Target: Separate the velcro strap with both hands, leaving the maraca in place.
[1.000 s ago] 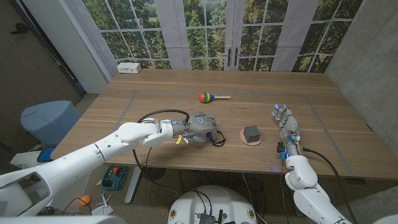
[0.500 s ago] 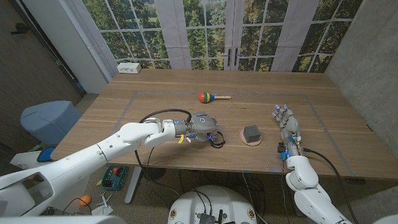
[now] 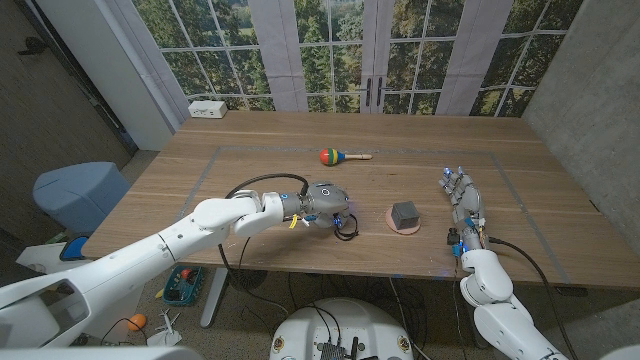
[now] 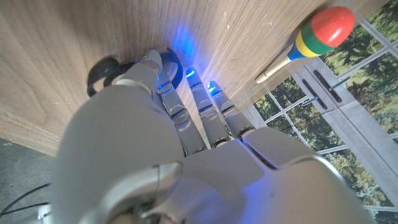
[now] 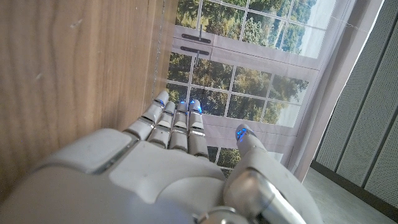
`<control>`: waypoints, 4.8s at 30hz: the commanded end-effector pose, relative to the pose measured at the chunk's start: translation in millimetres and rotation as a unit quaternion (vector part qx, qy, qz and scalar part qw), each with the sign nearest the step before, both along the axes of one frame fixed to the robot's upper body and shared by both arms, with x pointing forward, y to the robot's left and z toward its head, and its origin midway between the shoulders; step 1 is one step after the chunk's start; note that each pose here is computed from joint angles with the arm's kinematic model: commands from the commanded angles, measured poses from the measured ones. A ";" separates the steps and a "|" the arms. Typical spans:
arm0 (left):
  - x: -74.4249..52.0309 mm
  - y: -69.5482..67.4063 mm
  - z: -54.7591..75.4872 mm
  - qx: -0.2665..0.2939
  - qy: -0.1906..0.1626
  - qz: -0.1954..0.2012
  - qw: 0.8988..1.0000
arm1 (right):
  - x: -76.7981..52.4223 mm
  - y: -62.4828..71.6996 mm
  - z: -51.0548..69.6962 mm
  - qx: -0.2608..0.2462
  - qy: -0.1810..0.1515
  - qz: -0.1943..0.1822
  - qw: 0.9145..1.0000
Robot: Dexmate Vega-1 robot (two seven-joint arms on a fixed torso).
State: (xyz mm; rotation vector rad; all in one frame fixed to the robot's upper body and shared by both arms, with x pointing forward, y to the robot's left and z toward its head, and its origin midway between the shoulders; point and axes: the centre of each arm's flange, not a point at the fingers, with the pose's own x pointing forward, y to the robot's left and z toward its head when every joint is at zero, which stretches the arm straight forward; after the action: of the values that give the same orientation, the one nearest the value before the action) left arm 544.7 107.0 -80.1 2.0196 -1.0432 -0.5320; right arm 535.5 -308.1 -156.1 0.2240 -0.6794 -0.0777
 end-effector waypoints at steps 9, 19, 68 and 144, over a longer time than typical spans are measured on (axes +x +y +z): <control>12.4 7.1 31.3 -0.126 0.090 0.042 0.987 | 2.5 2.9 5.2 -0.004 -0.004 -0.003 1.000; 18.2 13.7 46.3 -0.190 0.132 0.049 0.972 | 3.3 4.5 10.4 -0.010 -0.001 -0.009 1.000; 45.2 44.4 97.4 -0.407 0.318 -0.024 0.856 | -1.1 42.7 44.8 -0.059 0.004 -0.052 0.997; 51.9 15.0 114.5 -0.439 0.532 -0.100 0.717 | -51.7 92.6 63.0 -0.204 -0.020 -0.110 0.973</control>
State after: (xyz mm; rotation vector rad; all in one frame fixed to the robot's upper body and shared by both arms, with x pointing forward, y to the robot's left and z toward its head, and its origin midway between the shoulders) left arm 592.5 125.2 35.7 0.5814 -0.6015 -0.8743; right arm 487.2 -222.9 -94.8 -0.2038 -0.7323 -0.1567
